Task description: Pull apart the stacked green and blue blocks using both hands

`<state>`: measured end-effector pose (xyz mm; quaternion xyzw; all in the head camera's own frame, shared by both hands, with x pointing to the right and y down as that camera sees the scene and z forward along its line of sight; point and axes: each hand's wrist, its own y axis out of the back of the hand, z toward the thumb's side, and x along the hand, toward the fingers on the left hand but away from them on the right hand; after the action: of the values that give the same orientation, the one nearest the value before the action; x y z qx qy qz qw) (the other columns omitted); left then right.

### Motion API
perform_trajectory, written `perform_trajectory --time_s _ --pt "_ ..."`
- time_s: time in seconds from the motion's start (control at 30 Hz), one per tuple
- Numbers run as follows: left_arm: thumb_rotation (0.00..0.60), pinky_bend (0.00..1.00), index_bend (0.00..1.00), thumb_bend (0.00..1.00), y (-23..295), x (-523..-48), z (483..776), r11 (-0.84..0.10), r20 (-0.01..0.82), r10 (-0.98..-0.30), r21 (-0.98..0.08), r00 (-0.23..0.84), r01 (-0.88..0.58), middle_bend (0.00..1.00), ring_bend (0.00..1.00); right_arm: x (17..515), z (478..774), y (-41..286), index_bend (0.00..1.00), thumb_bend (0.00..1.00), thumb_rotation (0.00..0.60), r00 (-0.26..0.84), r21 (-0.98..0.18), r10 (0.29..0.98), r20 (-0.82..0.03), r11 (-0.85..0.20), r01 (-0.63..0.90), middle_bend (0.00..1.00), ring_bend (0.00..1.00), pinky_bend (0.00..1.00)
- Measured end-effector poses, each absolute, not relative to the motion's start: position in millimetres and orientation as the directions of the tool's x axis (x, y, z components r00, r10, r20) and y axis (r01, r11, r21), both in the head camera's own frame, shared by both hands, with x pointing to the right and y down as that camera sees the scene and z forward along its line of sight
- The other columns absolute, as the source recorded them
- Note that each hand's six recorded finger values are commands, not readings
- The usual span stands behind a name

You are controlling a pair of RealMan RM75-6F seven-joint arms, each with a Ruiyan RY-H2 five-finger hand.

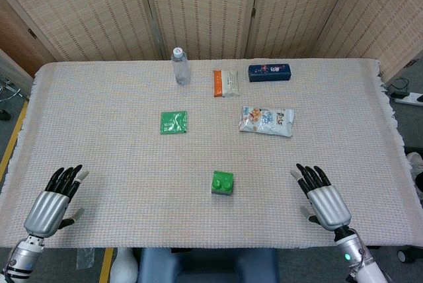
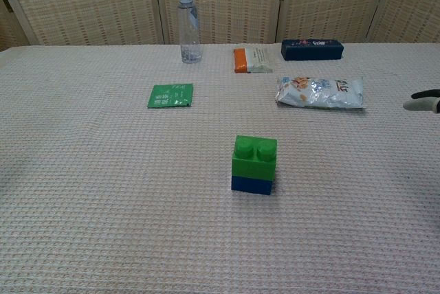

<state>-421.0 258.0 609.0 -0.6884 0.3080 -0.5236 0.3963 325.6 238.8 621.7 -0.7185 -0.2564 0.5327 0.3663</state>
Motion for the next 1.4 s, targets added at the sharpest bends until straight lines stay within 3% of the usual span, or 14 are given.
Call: perform_trajectory --time_s 0.5,0.67,0.8,1.07,1.4 --pt "0.600 0.00 0.00 0.32 263.8 -400.3 615.6 -0.540 0.499 -0.795 -0.841 0.345 -0.026 0.01 0.00 328.6 603.8 241.9 0.00 0.36 0.600 0.314 -0.818 0.779 -0.543 -0.576 0.013 0.00 0.00 0.00" --pt "0.600 0.00 0.00 0.32 258.4 -382.3 618.6 -0.552 0.485 -0.769 -0.832 0.416 -0.049 0.04 0.00 327.4 602.0 242.8 0.00 0.36 0.600 0.327 -0.813 0.772 -0.545 -0.582 0.019 0.00 0.00 0.00" --pt "0.600 0.04 0.00 0.32 252.4 -366.9 618.7 -0.569 0.469 -0.752 -0.816 0.462 -0.098 0.14 0.03 324.8 599.6 243.4 0.00 0.36 0.600 0.346 -0.811 0.766 -0.542 -0.584 0.023 0.00 0.00 0.00" --pt "0.600 0.04 0.00 0.32 233.1 -311.5 631.5 -0.698 0.482 -0.661 -0.675 0.575 -0.237 0.18 0.04 317.8 587.9 245.4 0.00 0.36 0.600 0.434 -0.801 0.745 -0.507 -0.593 0.082 0.00 0.00 0.00" --pt "0.600 0.07 0.00 0.28 211.7 -249.2 656.6 -0.776 0.514 -0.620 -0.513 0.593 -0.367 0.19 0.04 324.5 573.2 244.3 0.00 0.36 0.600 0.478 -0.808 0.747 -0.462 -0.577 0.121 0.00 0.00 0.00"
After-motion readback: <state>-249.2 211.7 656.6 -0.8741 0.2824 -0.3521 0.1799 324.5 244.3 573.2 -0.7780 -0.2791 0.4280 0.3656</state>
